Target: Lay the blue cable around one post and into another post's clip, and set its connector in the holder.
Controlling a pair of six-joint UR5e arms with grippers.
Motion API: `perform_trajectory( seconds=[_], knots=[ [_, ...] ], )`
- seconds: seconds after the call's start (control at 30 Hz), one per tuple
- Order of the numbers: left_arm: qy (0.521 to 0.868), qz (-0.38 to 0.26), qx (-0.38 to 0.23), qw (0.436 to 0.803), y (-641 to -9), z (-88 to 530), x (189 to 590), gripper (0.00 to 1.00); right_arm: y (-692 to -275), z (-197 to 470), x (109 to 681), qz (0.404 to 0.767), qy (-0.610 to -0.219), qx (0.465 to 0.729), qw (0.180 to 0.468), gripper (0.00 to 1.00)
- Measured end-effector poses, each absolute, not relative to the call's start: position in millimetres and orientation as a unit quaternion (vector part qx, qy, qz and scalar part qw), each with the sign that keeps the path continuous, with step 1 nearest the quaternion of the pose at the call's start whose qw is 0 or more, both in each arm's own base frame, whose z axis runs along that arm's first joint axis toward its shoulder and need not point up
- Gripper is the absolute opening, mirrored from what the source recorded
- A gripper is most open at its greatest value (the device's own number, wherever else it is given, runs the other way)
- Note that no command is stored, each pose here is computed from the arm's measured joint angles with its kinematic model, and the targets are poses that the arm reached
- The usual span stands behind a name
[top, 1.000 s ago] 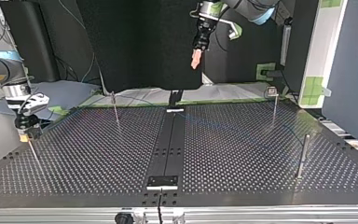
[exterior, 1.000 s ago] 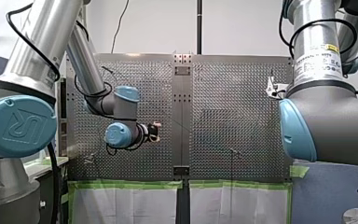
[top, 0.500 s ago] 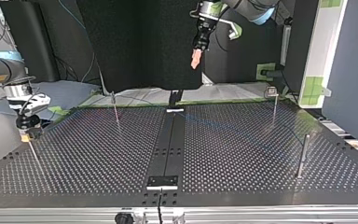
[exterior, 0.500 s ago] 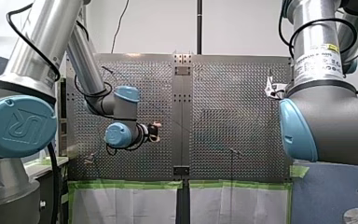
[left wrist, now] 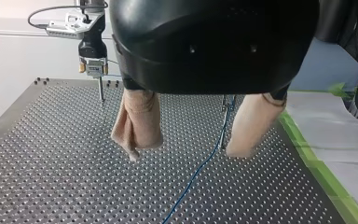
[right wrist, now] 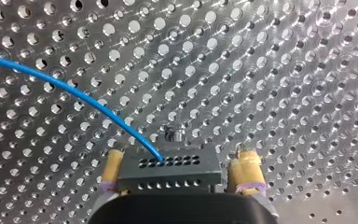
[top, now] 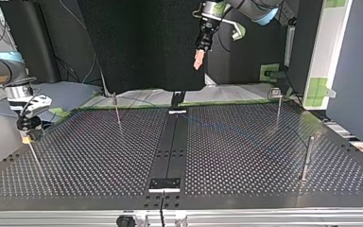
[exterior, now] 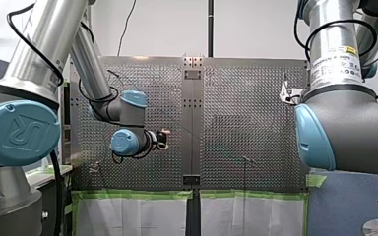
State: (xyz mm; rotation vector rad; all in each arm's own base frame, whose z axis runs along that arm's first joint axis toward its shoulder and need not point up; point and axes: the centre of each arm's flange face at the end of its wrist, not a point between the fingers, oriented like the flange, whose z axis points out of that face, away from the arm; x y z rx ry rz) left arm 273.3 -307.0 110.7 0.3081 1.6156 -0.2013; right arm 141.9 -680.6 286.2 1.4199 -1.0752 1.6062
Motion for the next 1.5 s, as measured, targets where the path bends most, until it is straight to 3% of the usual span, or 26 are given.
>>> perform_trajectory(
  seconds=[1.5],
  knots=[
    [0.72,-0.091,0.134,0.675,-301.2,106.6,268.1,1.0,-679.6,283.0,147.9,0.623,-0.412,0.559,0.361,1.0]
  ],
)
